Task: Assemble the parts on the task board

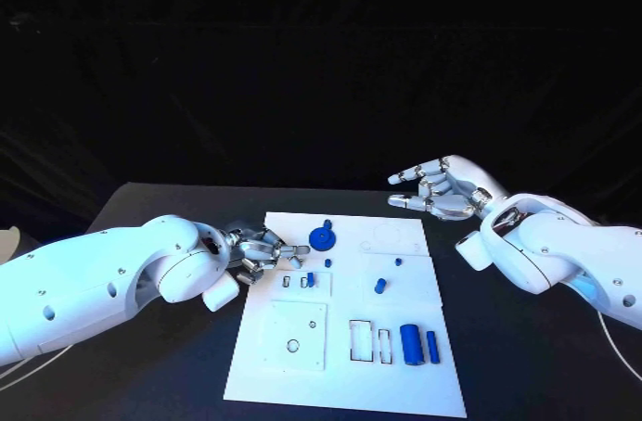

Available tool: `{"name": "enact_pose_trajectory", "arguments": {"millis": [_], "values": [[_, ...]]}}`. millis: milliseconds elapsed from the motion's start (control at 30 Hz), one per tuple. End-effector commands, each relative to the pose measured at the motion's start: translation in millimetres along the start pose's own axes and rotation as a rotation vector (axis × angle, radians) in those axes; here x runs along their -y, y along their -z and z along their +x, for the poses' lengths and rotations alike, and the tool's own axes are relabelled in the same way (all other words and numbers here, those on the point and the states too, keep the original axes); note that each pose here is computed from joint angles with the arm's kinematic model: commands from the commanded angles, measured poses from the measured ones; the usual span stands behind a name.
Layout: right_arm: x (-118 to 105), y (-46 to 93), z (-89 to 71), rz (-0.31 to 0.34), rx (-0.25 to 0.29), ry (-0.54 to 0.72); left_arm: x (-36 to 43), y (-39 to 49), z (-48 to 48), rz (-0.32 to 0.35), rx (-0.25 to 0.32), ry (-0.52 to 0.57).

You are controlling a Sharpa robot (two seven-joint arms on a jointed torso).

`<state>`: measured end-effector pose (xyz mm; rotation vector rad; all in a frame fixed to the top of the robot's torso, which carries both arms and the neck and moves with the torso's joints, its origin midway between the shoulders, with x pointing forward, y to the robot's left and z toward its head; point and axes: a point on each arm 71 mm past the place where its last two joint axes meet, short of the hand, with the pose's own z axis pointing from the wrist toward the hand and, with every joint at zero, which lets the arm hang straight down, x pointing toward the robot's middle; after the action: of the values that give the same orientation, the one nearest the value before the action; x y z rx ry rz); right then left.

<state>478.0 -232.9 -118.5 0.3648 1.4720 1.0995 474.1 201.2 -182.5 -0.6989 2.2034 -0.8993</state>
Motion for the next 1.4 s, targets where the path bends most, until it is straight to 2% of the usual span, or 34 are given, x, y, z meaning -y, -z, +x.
{"name": "enact_pose_trajectory", "arguments": {"millis": [33,267,500,933,1400], "values": [[0,0.3,-1.6,-0.006,0.006,-0.050,-2.0,-1.8,-5.2,-0.207,0.029,-0.303],[2,-1.0,-2.5,0.002,0.011,-0.032,21.7,-12.8,-2.7,-0.238,0.061,-0.415],[4,-2.6,-0.6,0.013,0.005,-0.015,36.1,-25.2,2.5,-0.257,0.055,-0.482],[6,-3.9,1.7,0.024,-0.003,0.000,44.3,-45.5,7.2,-0.310,0.008,-0.591],[7,-5.6,4.3,0.029,-0.013,0.003,49.5,-55.4,16.0,-0.322,-0.024,-0.629]]}}
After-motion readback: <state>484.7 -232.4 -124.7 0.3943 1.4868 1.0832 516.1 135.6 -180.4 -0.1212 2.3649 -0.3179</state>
